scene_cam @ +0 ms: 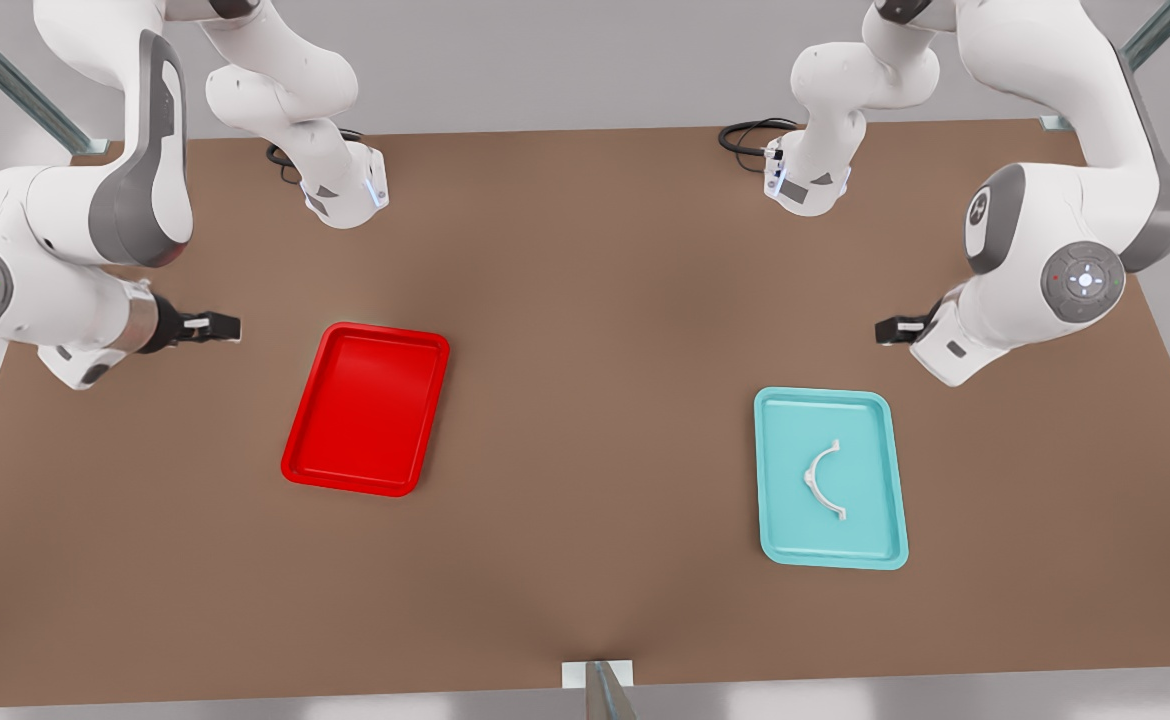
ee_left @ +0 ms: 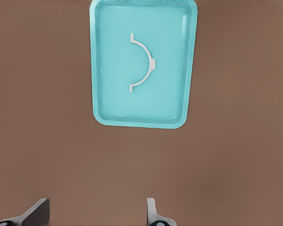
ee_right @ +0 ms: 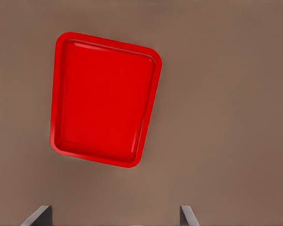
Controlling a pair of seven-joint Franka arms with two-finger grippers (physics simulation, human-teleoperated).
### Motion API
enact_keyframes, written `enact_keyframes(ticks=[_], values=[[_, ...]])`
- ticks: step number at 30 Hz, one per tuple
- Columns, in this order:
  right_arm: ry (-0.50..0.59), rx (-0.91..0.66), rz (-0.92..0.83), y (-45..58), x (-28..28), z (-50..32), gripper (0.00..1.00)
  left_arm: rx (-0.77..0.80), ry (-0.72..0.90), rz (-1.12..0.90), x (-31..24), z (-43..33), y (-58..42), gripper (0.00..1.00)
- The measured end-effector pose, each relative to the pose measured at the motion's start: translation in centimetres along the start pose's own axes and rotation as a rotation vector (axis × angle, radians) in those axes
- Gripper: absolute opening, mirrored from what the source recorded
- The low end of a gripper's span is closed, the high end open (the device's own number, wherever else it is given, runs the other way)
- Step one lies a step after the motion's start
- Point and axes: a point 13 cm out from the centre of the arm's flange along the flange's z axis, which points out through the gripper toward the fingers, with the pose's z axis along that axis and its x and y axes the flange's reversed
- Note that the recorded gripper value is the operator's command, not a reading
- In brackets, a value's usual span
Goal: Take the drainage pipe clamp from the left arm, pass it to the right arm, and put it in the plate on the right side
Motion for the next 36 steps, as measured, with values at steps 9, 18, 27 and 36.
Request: enact_keyframes(ticks=[9, 18, 27, 36], values=[[-0.073, 0.003, -0.018, -0.1, -1.7, -0.6, 1.00, -0.010, 0.058, -0.035, -14.1, 16.0, 1.1, 1.00], [-0.085, 0.007, -0.033, 0.0, -2.1, -0.5, 1.00, -0.017, -0.084, -0.154, -23.0, 25.7, -1.1, 1.00], [-0.081, 0.008, -0.042, 0.0, -2.1, -0.3, 1.00, 0.029, -0.111, -0.359, -24.0, 28.9, -3.7, 1.00], [-0.079, 0.009, -0.050, 0.1, -2.1, -0.2, 1.00, 0.077, -0.137, -0.508, -24.4, 31.2, -4.0, 1.00]])
